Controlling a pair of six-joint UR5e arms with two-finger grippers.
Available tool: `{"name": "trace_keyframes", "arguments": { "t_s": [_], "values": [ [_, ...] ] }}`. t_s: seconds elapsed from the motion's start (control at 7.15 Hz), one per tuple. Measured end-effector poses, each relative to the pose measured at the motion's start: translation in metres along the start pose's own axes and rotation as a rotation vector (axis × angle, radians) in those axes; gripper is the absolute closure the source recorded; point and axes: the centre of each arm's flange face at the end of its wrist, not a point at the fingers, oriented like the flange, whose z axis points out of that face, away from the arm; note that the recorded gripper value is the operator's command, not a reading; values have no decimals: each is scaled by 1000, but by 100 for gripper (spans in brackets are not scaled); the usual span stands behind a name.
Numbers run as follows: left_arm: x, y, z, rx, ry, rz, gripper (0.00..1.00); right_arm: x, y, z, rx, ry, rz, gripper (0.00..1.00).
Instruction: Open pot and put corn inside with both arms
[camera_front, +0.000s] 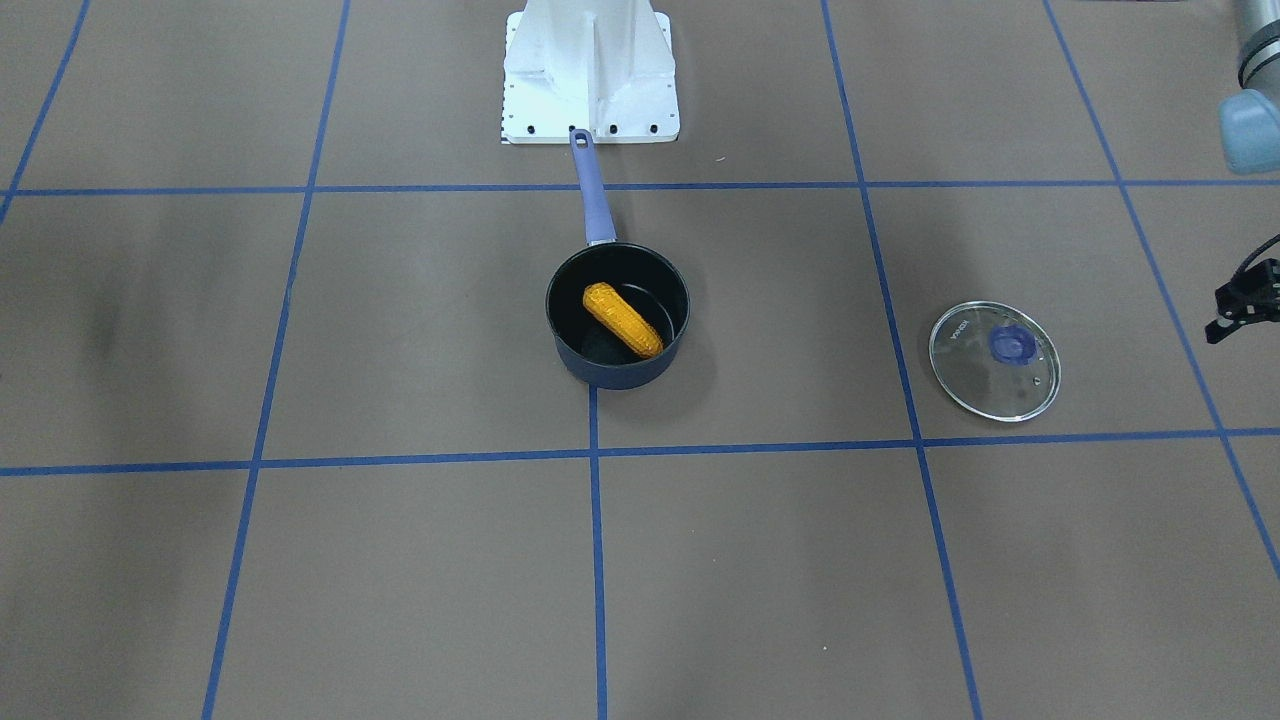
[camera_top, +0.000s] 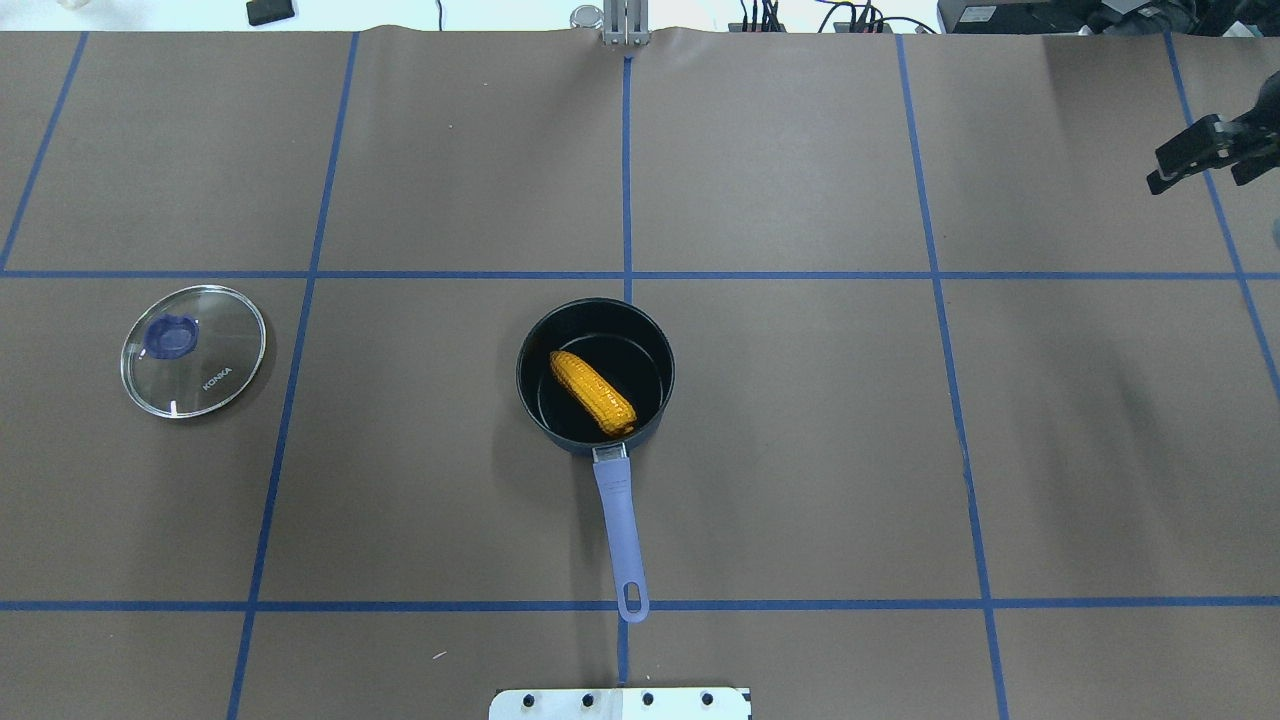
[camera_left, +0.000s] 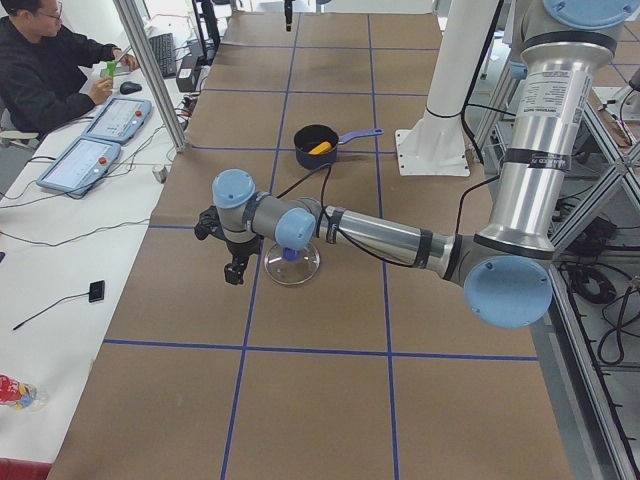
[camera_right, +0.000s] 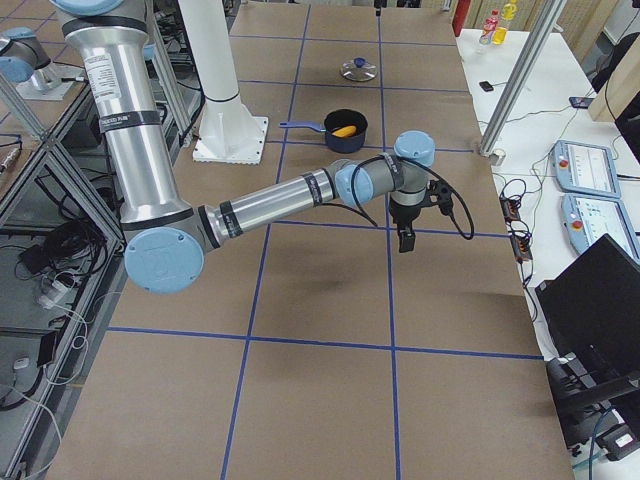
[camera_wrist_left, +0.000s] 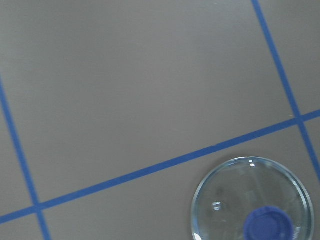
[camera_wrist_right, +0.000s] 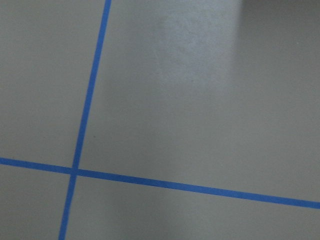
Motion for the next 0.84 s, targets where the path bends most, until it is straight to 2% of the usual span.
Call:
{"name": "trace_keyframes", "arguments": {
  "t_s": [0.42, 0.84],
  "values": [
    [-48, 28, -10, -29, -19, -63, 1, 57, 44, 12, -40, 19, 45, 0],
    [-56, 39, -6, -45, -18, -82, 1, 65, 54, 13, -42, 30, 51, 0]
  ]
}}
